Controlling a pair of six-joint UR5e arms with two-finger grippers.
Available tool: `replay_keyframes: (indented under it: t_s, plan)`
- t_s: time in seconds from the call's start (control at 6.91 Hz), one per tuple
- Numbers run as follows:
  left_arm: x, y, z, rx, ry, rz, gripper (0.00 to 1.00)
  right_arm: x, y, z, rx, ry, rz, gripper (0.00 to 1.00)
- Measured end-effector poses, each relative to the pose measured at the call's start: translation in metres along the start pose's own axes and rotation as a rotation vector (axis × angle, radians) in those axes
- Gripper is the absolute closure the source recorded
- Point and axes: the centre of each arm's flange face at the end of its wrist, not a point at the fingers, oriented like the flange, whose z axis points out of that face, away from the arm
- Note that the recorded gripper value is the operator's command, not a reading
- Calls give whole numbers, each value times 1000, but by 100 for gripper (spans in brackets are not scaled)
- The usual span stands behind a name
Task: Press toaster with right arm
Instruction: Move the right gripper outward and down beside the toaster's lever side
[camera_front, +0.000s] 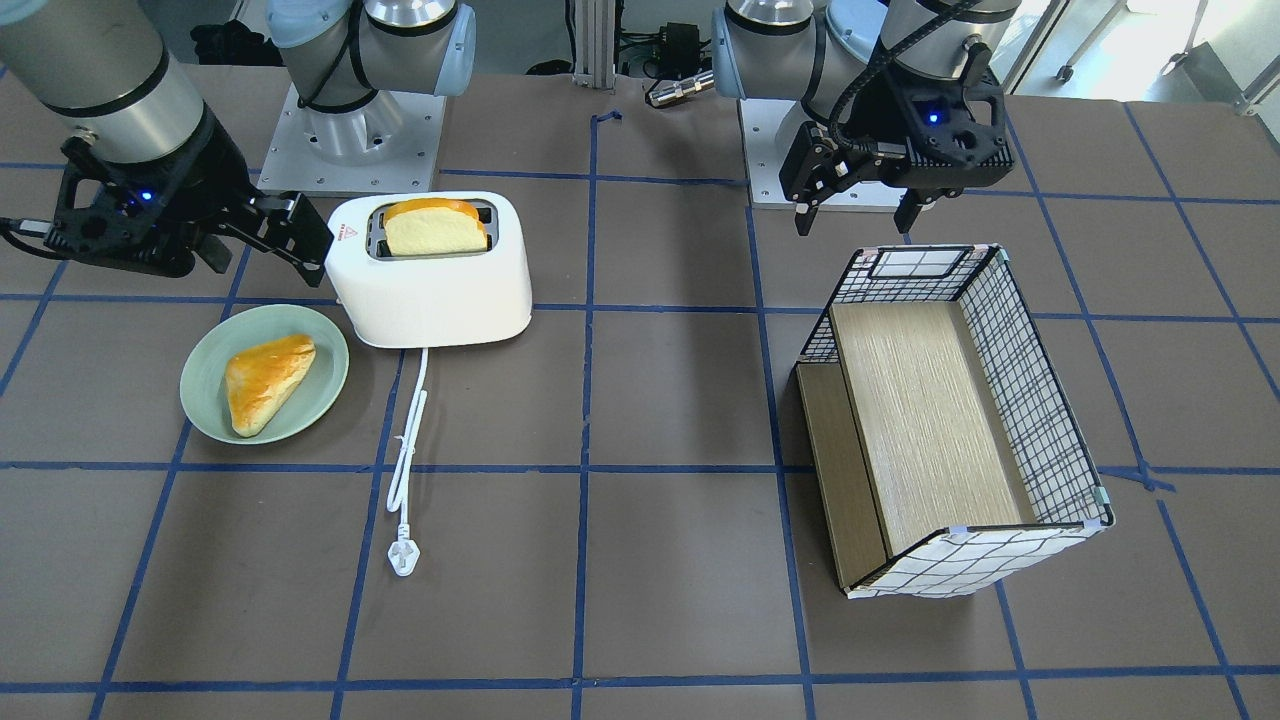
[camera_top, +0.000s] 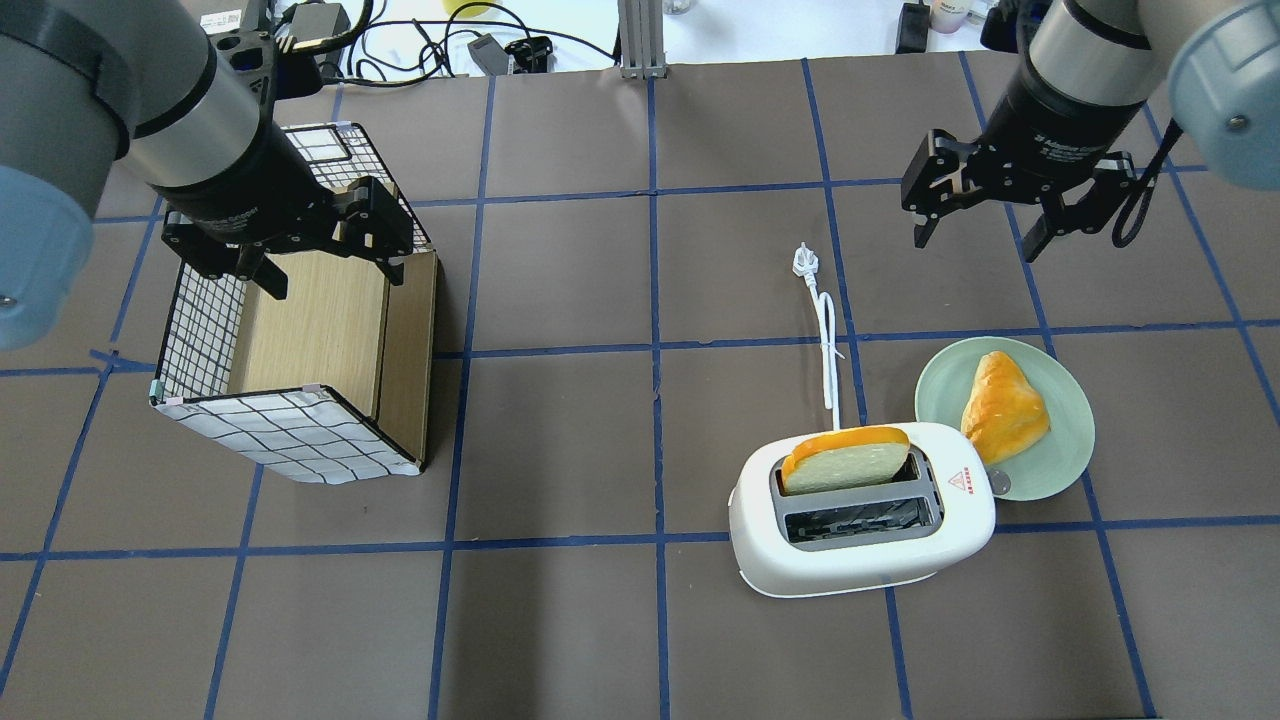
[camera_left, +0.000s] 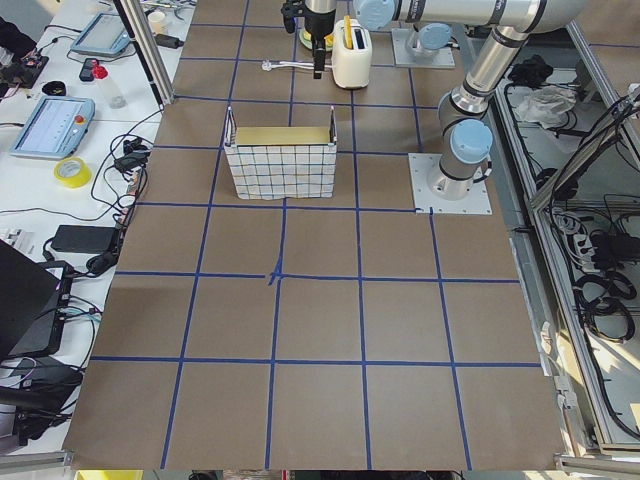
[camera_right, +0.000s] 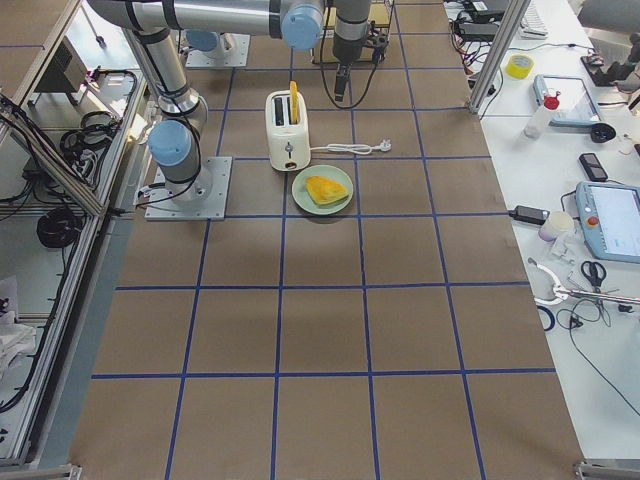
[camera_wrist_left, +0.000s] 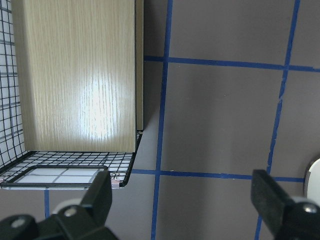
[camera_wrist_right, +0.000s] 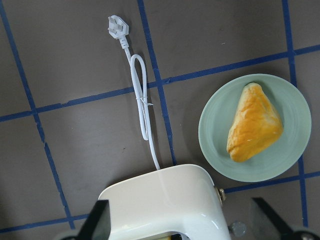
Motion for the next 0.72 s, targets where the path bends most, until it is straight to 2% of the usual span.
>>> replay_keyframes:
  t_s: [0.29,0.43,0.72]
  plan:
    - [0,0,0,0,0,0,0,40,-7,13,-47,-78,-29,18]
    - [0,0,0,0,0,0,0,66,-9,19,-81,-141,-40,38]
    - [0,0,0,-1,0,0,0,140,-4,46,-141,-320,-75,85]
